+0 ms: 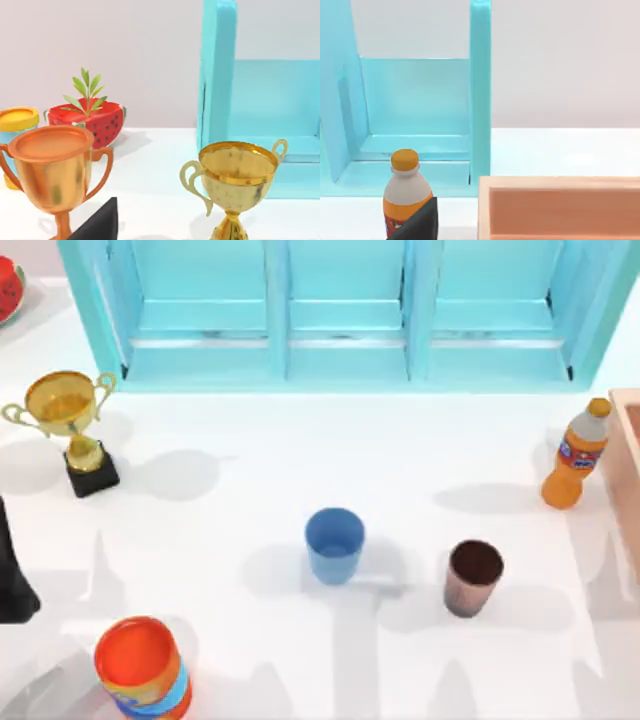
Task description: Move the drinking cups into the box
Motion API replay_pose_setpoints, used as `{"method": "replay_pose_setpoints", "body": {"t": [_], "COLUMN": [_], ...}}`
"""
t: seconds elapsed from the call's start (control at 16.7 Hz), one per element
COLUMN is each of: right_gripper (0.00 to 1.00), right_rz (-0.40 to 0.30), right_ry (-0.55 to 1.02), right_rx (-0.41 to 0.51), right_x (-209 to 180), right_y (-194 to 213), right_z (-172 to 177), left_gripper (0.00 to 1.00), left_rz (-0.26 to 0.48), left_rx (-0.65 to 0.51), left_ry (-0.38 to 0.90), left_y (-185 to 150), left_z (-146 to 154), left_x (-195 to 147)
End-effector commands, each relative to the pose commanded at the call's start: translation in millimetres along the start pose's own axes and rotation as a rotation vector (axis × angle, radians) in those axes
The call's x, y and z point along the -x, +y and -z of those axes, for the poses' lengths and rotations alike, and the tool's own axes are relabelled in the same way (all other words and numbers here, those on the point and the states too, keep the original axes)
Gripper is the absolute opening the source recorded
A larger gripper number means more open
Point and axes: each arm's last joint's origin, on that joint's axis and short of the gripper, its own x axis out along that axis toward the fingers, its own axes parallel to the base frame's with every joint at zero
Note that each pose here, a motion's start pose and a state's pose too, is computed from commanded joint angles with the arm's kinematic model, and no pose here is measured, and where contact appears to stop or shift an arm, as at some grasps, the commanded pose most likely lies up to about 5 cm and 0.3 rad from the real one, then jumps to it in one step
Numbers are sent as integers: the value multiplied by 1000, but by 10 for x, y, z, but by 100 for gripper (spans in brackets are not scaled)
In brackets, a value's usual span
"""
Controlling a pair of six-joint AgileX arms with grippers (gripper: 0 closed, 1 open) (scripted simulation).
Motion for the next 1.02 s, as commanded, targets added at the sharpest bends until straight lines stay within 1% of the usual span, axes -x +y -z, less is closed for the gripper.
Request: {"method": "replay_pose_setpoints", "body": {"t": [0.24, 0.36, 0.48, 0.6, 0.78, 0.9, 1.02], "right_gripper": [100, 100, 100, 100, 100, 100, 100], "right_rz": [-13, -40, -73, -105, -137, -141, -130], "right_ry": [30, 97, 198, 338, 615, 820, 1015], "right_rx": [-13, -41, -77, -113, -148, -153, -143], "right_x": [-1, -11, -46, -139, -436, -708, -981], "right_y": [14, 46, 93, 162, 335, 508, 719], "right_z": [-54, -181, -380, -611, -910, -1027, -1073], "left_gripper": [100, 100, 100, 100, 100, 100, 100], "left_rz": [0, 0, 0, 0, 0, 0, 0], "left_rx": [0, 0, 0, 0, 0, 0, 0], "left_ry": [0, 0, 0, 0, 0, 0, 0], "left_y": [0, 0, 0, 0, 0, 0, 0], "left_z": [0, 0, 0, 0, 0, 0, 0], "left_x": [0, 0, 0, 0, 0, 0, 0]}}
